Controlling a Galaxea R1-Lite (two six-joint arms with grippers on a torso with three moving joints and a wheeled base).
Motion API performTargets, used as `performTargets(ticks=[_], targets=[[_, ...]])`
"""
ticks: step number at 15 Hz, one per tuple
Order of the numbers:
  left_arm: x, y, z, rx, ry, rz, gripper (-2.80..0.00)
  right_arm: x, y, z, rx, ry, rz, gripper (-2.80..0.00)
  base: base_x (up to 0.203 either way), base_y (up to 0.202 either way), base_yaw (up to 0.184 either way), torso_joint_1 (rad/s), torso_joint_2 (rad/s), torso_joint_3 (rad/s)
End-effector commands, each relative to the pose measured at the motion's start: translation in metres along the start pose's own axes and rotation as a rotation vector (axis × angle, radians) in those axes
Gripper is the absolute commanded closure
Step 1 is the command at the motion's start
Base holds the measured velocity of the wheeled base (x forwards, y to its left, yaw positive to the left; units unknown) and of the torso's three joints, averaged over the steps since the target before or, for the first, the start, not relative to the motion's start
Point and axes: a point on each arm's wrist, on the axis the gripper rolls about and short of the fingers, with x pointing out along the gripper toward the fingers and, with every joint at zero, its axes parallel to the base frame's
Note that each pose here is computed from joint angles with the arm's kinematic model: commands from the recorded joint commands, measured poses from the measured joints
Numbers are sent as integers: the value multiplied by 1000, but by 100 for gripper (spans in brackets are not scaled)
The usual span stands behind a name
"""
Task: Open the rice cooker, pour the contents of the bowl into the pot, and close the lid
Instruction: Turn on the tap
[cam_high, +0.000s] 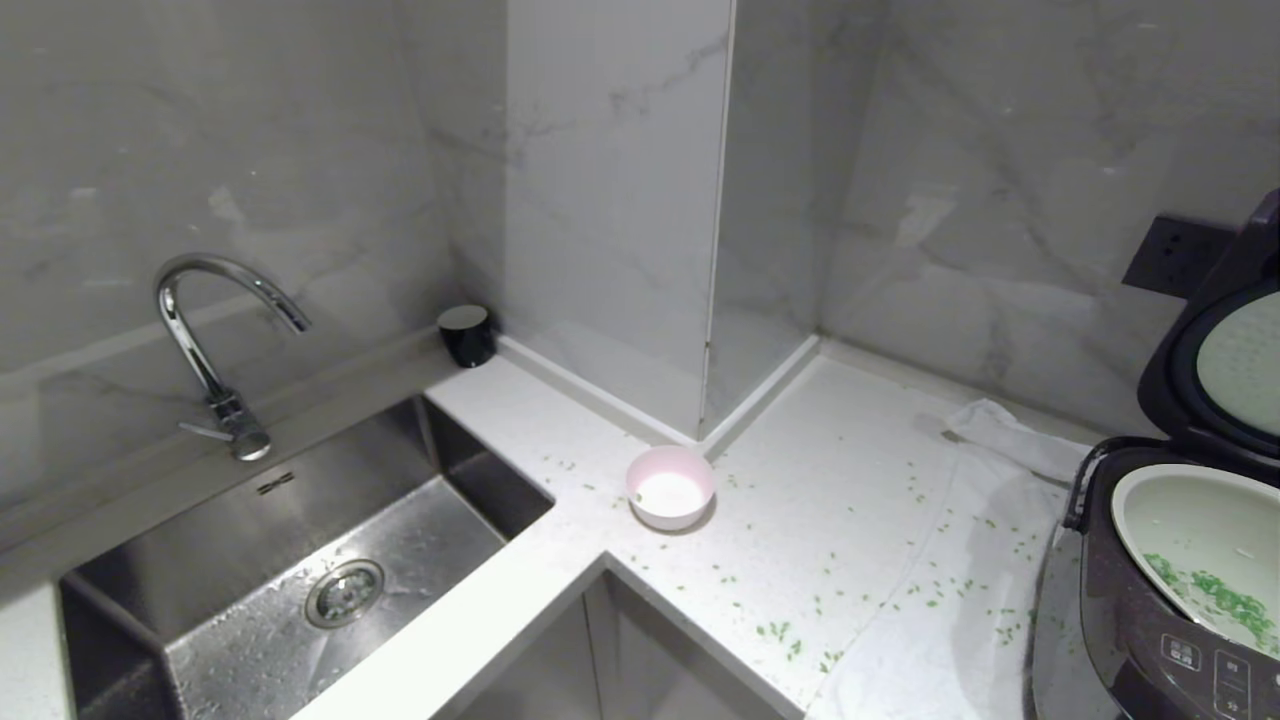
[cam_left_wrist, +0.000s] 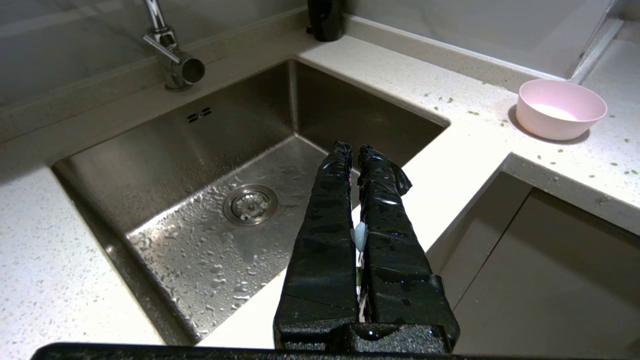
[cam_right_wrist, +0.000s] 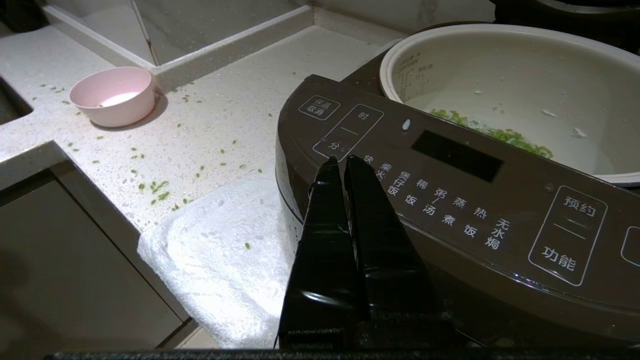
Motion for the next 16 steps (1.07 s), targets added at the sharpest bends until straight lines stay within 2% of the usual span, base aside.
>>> performTargets(ticks=[1, 16], targets=[[0, 0, -2, 1, 4, -1, 0, 0, 0, 0, 0, 1, 0, 0, 0, 0, 0, 0, 0, 0], [0, 0, -2, 1, 5, 0, 0, 0, 0, 0, 0, 0, 0, 0, 0, 0, 0, 0, 0, 0]])
